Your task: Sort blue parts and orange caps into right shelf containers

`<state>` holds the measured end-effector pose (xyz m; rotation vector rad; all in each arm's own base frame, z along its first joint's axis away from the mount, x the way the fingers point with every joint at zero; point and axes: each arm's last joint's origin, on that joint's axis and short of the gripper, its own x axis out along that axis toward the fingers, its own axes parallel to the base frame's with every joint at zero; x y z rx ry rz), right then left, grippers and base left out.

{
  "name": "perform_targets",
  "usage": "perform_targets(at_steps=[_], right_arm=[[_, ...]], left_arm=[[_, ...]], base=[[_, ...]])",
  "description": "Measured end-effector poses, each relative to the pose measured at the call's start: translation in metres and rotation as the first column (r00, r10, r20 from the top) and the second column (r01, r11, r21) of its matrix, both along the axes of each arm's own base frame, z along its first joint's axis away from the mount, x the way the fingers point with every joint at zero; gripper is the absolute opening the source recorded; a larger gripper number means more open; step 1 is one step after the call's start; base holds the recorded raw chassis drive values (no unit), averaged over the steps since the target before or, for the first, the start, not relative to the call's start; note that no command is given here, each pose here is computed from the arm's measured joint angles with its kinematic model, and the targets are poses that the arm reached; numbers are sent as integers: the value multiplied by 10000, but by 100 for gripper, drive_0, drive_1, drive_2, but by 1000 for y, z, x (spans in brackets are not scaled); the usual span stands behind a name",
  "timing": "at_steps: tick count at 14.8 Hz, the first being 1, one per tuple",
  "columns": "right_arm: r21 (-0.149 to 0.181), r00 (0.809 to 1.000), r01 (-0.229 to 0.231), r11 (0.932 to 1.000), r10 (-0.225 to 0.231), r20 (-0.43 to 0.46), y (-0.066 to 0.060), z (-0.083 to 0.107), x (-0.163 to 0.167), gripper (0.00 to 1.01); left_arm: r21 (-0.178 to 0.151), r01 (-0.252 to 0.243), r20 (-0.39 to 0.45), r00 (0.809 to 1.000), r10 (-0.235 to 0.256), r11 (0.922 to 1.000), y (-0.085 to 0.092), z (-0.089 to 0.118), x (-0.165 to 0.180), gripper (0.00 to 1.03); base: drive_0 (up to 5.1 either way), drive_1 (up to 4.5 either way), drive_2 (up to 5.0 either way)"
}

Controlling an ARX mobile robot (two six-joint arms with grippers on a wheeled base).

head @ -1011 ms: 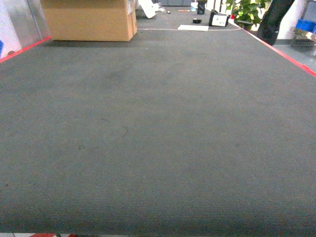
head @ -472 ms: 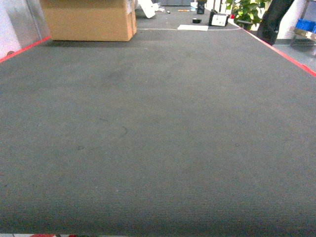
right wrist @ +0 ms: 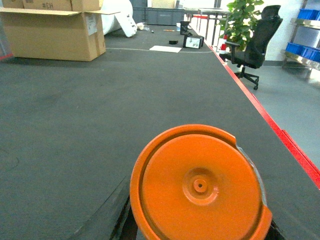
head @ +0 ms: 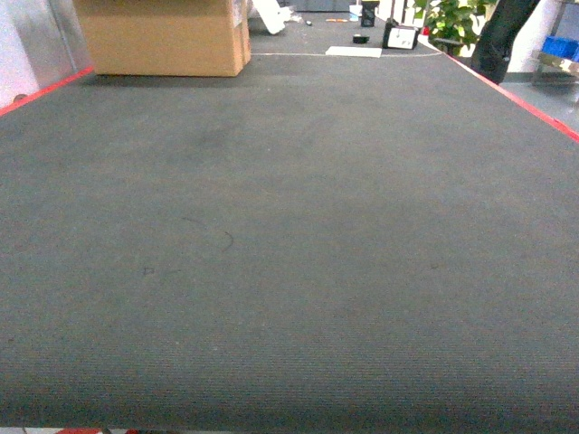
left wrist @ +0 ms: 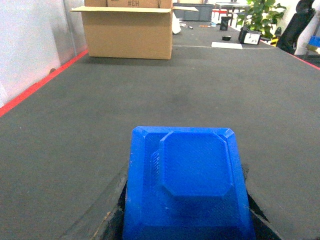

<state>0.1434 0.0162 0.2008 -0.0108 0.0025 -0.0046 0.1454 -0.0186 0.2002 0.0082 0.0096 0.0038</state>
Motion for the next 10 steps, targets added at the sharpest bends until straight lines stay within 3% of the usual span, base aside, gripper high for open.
perform_targets(at_steps=[3, 4, 5, 10], right_arm=[[22, 9997, -209, 9998, 210, -130, -8, -13, -10, 45], [34, 10000, 38, 10000, -38, -73, -16, -16, -13, 45], [57, 10000, -53, 10000, 53, -46, -16, -20, -18, 45], [68, 9998, -47, 10000, 46, 195, -16, -29, -26, 45]], left_arm=[[-6, 11, 3, 10000, -11, 10000, 7, -11, -11, 44], [-13, 179, -24, 9998, -179, 9998, 15, -16, -14, 44], [-38, -107, 10, 9999, 107, 9999, 20, -19, -19, 44], [-42, 46, 232, 9997, -45, 10000, 19, -26, -28, 44]], base=[[0, 0, 0], [0, 0, 0], [0, 0, 0], [0, 0, 0]])
